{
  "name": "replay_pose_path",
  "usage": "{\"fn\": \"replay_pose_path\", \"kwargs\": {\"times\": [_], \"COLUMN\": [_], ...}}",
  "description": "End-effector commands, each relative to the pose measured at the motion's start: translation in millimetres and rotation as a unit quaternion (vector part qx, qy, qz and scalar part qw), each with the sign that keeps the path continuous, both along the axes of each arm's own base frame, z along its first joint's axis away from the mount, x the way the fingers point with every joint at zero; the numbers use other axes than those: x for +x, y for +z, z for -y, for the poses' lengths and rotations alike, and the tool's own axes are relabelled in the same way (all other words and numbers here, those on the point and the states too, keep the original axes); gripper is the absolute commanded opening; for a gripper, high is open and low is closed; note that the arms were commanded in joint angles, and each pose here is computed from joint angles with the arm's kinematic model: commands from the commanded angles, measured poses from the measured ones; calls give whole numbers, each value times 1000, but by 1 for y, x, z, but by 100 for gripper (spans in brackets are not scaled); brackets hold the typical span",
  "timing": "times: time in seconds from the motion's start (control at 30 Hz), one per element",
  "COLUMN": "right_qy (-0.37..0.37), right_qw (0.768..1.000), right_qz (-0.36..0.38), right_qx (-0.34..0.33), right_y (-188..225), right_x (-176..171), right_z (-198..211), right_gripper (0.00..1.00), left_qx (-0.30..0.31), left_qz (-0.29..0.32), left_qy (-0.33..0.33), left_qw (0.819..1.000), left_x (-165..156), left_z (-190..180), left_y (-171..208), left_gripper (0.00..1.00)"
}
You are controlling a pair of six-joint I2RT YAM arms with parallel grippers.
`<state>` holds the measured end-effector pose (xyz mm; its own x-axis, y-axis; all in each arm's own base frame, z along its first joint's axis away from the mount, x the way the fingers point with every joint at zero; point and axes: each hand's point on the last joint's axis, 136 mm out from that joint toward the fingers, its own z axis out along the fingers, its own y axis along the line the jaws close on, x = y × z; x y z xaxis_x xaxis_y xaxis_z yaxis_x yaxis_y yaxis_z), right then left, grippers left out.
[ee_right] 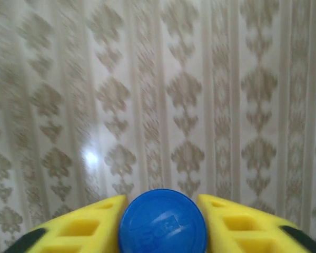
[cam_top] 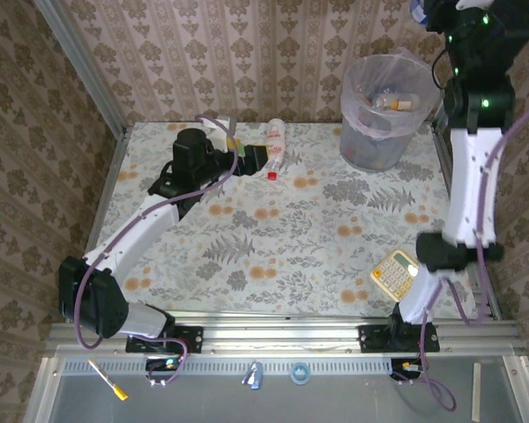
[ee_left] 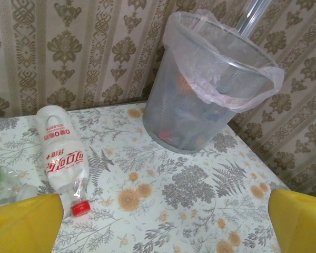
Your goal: Throw the plastic bottles in the bin
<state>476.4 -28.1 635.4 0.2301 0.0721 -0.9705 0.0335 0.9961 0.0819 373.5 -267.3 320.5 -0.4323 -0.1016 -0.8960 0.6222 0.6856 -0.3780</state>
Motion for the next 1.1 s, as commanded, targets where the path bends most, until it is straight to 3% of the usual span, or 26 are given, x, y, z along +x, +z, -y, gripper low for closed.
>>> {"fn": "replay_pose_path", "kwargs": {"times": [0.0, 0.03, 0.07, 0.4, 0.73, 1.07], "right_qy": [11, 10, 9, 37, 64, 99], "right_qw": [969, 968, 968, 984, 981, 978], "right_qz": [-238, -240, -240, -163, -172, -175], "right_qx": [69, 72, 71, 65, 56, 53], "right_y": [-132, -134, -134, -89, -80, -75], "right_x": [27, 28, 29, -2, -20, -34], "right_z": [0, 0, 1, -10, -20, -34], "right_gripper": [74, 81, 83, 87, 93, 95], "left_qx": [-2, 1, 5, 9, 31, 103], "left_qz": [-10, -14, -19, -36, -76, -147], "left_qy": [12, 15, 21, 26, 22, 23], "left_qw": [1000, 1000, 1000, 999, 996, 983], "left_x": [-3, -3, -2, 6, 14, 17], "left_z": [-8, -8, -11, -13, -7, -2], "left_y": [2, 1, -2, -10, -30, -67], "left_gripper": [100, 100, 100, 100, 100, 99]}}
